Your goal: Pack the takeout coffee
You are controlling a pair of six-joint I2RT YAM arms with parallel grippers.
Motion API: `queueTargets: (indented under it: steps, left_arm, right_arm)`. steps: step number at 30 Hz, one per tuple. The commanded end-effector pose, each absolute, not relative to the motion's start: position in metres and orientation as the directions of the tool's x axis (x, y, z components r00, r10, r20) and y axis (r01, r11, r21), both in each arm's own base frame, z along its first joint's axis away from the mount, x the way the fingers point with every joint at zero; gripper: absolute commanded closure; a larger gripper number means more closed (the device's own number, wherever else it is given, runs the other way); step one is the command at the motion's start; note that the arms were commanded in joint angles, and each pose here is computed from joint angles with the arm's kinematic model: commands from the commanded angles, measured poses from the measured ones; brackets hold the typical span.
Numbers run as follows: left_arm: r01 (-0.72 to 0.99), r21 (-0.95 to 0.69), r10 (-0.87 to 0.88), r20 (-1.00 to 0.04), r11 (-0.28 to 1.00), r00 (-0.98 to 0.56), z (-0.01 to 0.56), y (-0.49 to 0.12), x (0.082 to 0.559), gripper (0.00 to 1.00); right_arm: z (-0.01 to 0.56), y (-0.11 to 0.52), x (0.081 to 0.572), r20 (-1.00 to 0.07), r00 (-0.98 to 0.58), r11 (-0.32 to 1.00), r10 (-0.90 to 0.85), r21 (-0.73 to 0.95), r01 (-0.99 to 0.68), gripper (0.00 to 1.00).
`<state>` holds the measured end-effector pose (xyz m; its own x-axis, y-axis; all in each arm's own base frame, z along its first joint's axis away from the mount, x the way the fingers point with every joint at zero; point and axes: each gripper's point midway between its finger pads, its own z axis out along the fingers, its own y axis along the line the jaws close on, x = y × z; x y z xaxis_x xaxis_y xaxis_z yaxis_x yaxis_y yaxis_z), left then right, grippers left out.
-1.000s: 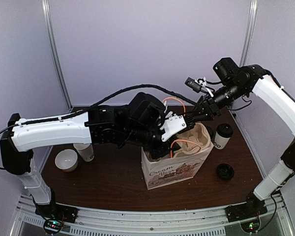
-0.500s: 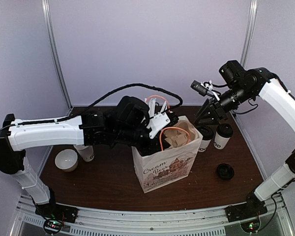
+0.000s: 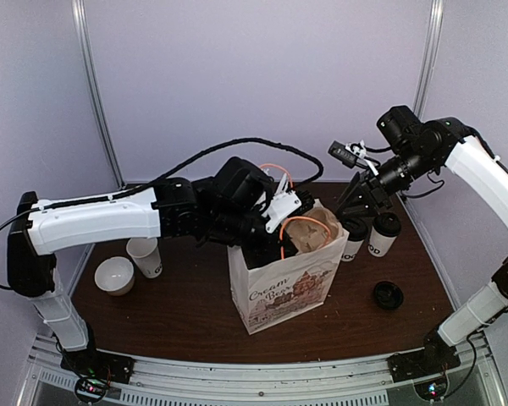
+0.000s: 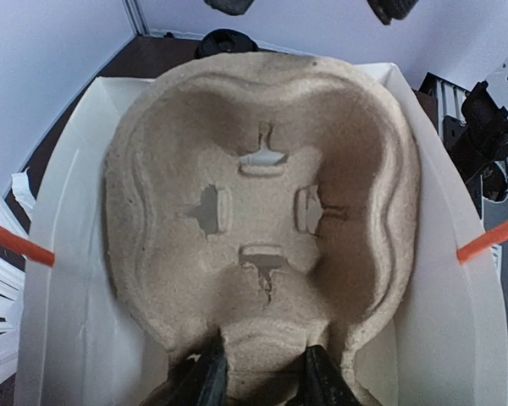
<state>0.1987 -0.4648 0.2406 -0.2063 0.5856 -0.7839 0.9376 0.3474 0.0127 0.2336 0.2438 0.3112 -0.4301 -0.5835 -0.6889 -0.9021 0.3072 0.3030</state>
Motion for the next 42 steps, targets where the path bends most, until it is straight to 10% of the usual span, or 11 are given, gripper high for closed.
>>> queueTargets:
  steps: [1,42]
  left_arm:
    - [0.933,-0.044,0.648,-0.708,0.356,-0.280,0.229,-0.449,0.187,0.82]
    - [0.882,-0.044,0.486,-0.821,0.469,-0.300,0.284,-0.391,0.181,0.86]
  right_arm:
    - [0.309,0.238,0.233,-0.690,-0.424,0.316,-0.587,0.287,-0.904,0.43]
    - [0.295,0.286,0.208,-0.640,-0.396,0.174,-0.659,0.382,-0.908,0.43]
